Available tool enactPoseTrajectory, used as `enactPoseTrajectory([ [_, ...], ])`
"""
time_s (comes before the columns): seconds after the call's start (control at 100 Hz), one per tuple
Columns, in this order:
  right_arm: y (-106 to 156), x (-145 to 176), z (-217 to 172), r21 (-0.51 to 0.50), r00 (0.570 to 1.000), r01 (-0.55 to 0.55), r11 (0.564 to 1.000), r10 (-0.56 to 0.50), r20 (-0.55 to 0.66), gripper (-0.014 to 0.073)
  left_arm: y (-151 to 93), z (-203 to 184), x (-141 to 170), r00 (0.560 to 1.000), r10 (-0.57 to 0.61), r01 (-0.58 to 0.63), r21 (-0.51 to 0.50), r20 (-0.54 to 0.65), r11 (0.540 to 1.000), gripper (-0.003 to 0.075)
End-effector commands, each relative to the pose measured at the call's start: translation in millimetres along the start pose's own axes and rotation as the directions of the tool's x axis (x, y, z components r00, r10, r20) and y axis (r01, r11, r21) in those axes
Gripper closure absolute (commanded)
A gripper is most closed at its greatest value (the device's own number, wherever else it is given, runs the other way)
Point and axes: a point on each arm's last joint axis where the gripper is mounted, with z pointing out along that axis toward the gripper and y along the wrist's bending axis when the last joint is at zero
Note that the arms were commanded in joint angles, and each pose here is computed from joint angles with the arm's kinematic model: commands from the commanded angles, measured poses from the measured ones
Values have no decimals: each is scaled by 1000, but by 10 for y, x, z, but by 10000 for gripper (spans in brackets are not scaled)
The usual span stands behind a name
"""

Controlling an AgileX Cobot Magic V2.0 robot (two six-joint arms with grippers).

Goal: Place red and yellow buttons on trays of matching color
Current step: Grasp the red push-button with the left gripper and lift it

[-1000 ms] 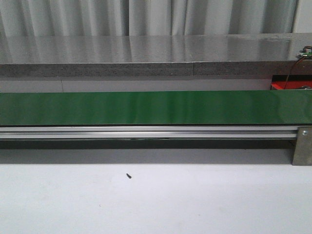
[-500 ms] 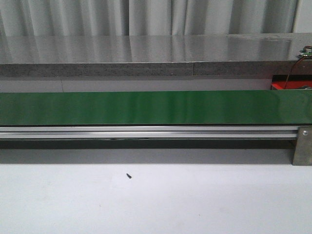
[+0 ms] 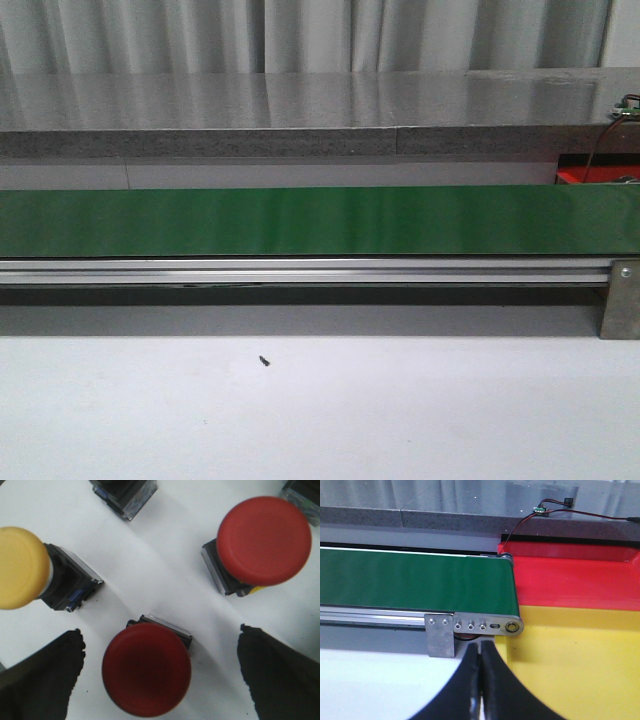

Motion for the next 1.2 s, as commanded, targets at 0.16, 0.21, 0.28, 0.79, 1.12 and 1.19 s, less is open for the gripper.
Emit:
enactPoseTrajectory([
  [0.16,-2,-136,-31,3,994,15,1000,-16,110,663,-34,-78,-171,993,-20,15,48,116,999,176],
  [0.21,-2,-136,-31,3,994,15,1000,-16,110,663,-37,-78,-177,992,-20,14,51,122,999,220],
  [0.28,-2,-136,-31,3,994,15,1000,-16,110,663,-39,-79,-182,992,-21,14,54,128,998,283],
  [0.79,-2,-136,-31,3,994,15,1000,-16,110,663,11,-492,-239,977,-23,12,54,210,998,606],
  [1.12,-2,-136,-31,3,994,15,1000,-16,110,663,-359,-1433,-531,937,109,-188,216,333,958,606],
  [1.19,-2,-136,-31,3,994,15,1000,-16,110,663,-463,-1541,-579,928,114,-224,285,356,932,606],
])
